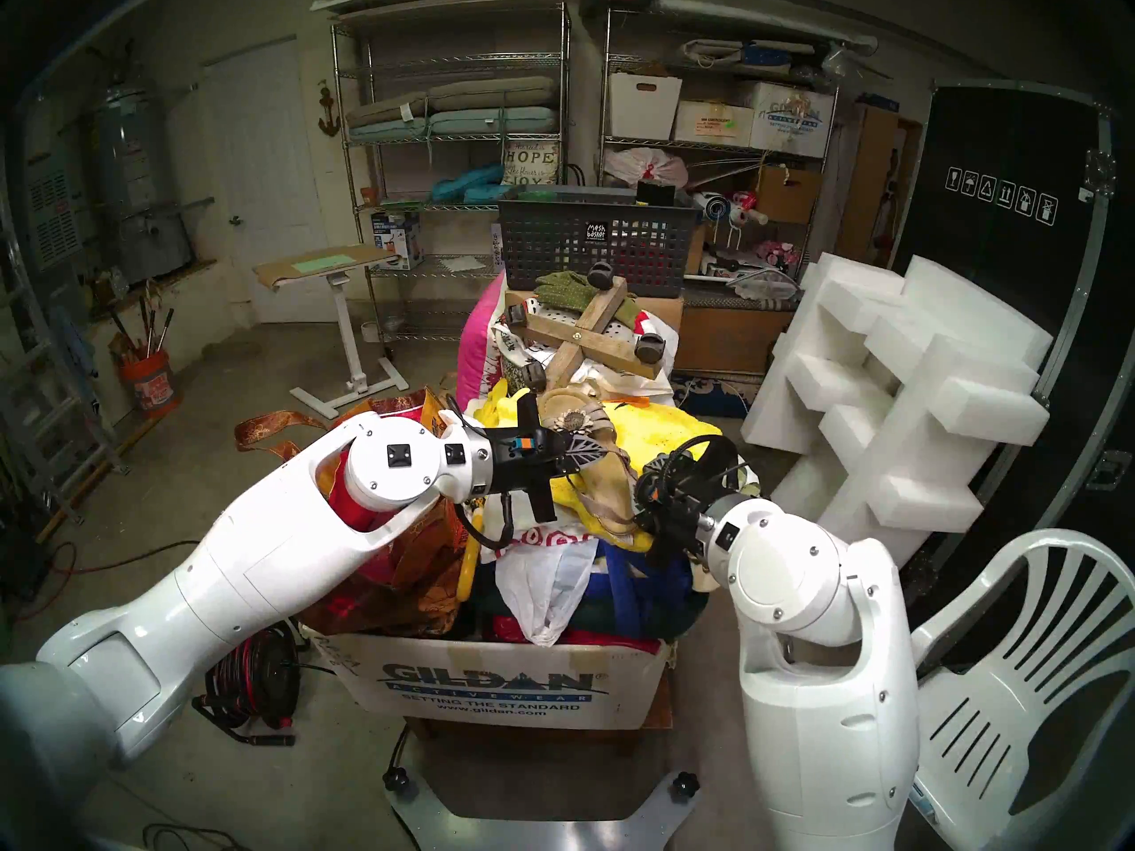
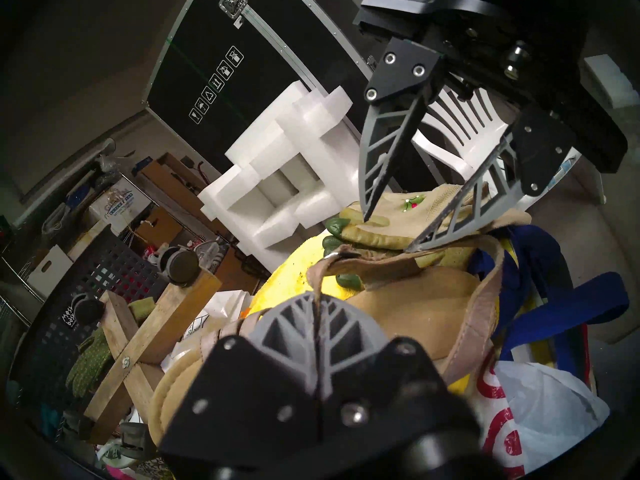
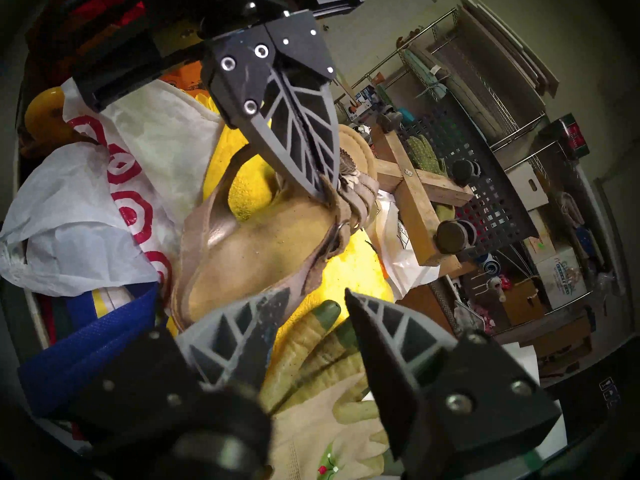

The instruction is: Unbuckle a shoe

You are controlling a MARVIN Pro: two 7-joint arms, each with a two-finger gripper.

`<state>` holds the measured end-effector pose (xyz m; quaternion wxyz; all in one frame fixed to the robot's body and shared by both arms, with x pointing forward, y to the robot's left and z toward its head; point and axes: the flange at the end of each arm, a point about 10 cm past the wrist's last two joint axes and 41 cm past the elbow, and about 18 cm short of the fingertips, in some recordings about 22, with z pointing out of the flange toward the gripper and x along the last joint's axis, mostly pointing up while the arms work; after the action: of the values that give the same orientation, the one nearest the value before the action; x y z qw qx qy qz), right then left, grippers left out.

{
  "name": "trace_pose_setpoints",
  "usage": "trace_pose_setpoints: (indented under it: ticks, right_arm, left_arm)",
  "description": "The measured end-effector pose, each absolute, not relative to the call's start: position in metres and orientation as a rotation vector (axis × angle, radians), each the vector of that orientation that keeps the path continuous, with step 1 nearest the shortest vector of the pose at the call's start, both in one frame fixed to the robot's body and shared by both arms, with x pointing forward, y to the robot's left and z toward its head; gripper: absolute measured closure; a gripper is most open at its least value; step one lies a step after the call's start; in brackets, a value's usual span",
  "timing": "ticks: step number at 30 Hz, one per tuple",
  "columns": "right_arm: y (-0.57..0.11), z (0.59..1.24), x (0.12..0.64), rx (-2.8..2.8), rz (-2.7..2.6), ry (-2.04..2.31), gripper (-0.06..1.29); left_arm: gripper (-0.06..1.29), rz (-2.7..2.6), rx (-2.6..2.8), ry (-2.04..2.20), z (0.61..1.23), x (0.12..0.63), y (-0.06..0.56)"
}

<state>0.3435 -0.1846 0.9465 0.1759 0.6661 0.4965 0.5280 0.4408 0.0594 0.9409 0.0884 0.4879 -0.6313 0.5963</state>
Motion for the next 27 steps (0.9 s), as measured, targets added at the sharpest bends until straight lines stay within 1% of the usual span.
trace_pose_setpoints:
  ticks: [5, 9, 17, 19, 23, 27]
  right_arm:
    - [-0.181, 0.943, 0.346, 1.887, 1.489, 1.418, 0.63]
    - [-0.176, 0.939, 0.350, 1.890, 1.483, 1.431, 0.60]
    - [-0.170, 0.935, 0.358, 1.887, 1.472, 1.439, 0.60]
    - [-0.170, 0.934, 0.360, 1.886, 1.470, 1.437, 0.62]
    - [-0.169, 0.935, 0.364, 1.881, 1.469, 1.430, 0.74]
    - [-0.170, 0.937, 0.368, 1.875, 1.472, 1.422, 0.76]
  left_arm:
    - [1.25, 1.773, 1.454, -1.881, 0.940, 0.440, 0.063]
    - [1.25, 1.770, 1.457, -1.882, 0.939, 0.440, 0.065]
    - [1.25, 1.766, 1.460, -1.879, 0.939, 0.440, 0.067]
    - [1.25, 1.763, 1.459, -1.877, 0.939, 0.440, 0.067]
    - [1.25, 1.753, 1.455, -1.879, 0.939, 0.441, 0.066]
    - [1.25, 1.742, 1.449, -1.884, 0.939, 0.441, 0.065]
